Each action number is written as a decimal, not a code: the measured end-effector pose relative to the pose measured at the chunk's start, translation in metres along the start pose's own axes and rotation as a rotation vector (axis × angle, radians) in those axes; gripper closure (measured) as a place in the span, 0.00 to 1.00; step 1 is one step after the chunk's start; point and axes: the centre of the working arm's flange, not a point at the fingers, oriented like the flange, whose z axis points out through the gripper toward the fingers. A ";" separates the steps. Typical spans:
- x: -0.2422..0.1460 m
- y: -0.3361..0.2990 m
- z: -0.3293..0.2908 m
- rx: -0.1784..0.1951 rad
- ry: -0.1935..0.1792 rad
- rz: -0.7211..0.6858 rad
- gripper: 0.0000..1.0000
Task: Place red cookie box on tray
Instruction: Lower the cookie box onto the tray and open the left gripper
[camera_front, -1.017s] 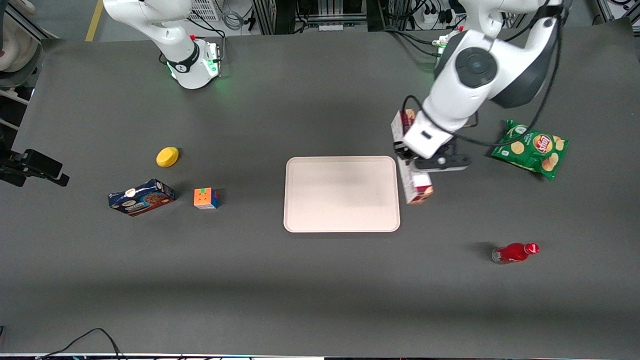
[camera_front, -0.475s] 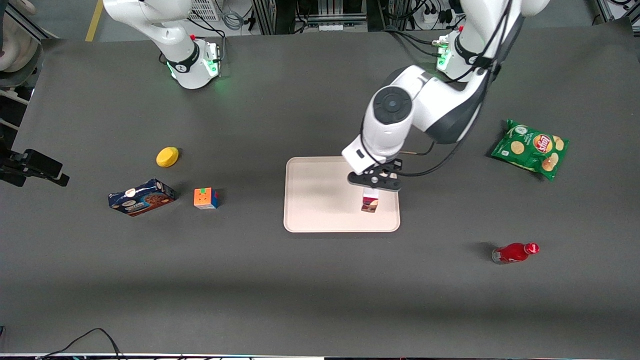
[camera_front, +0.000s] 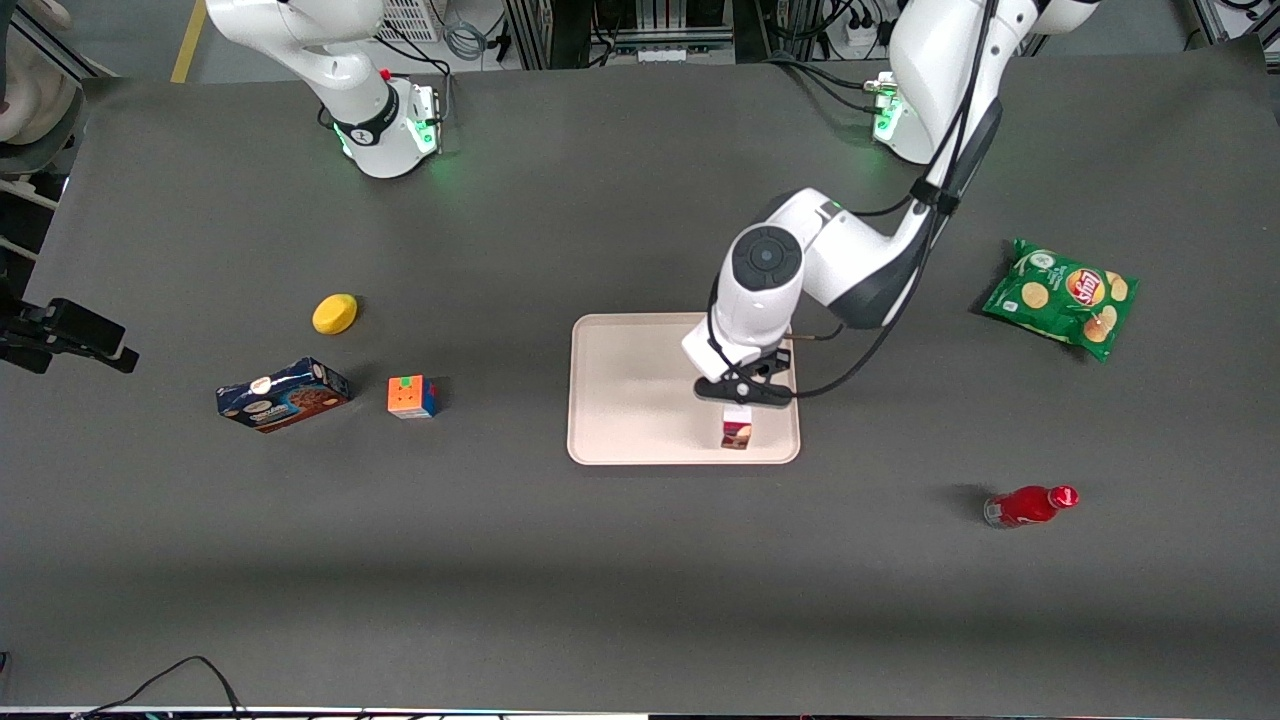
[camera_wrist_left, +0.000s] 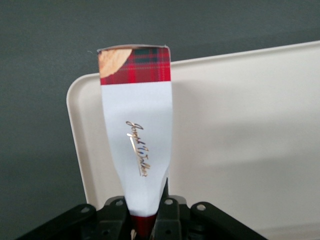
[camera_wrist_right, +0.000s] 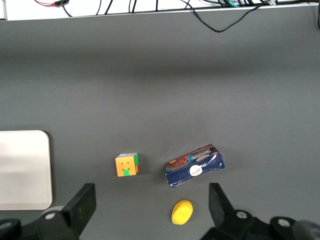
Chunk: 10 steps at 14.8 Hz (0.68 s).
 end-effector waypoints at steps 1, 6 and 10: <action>0.002 -0.004 0.009 0.003 0.005 -0.007 0.81; 0.000 -0.015 0.039 0.006 0.016 -0.040 0.81; 0.000 -0.030 0.050 0.013 0.020 -0.058 0.81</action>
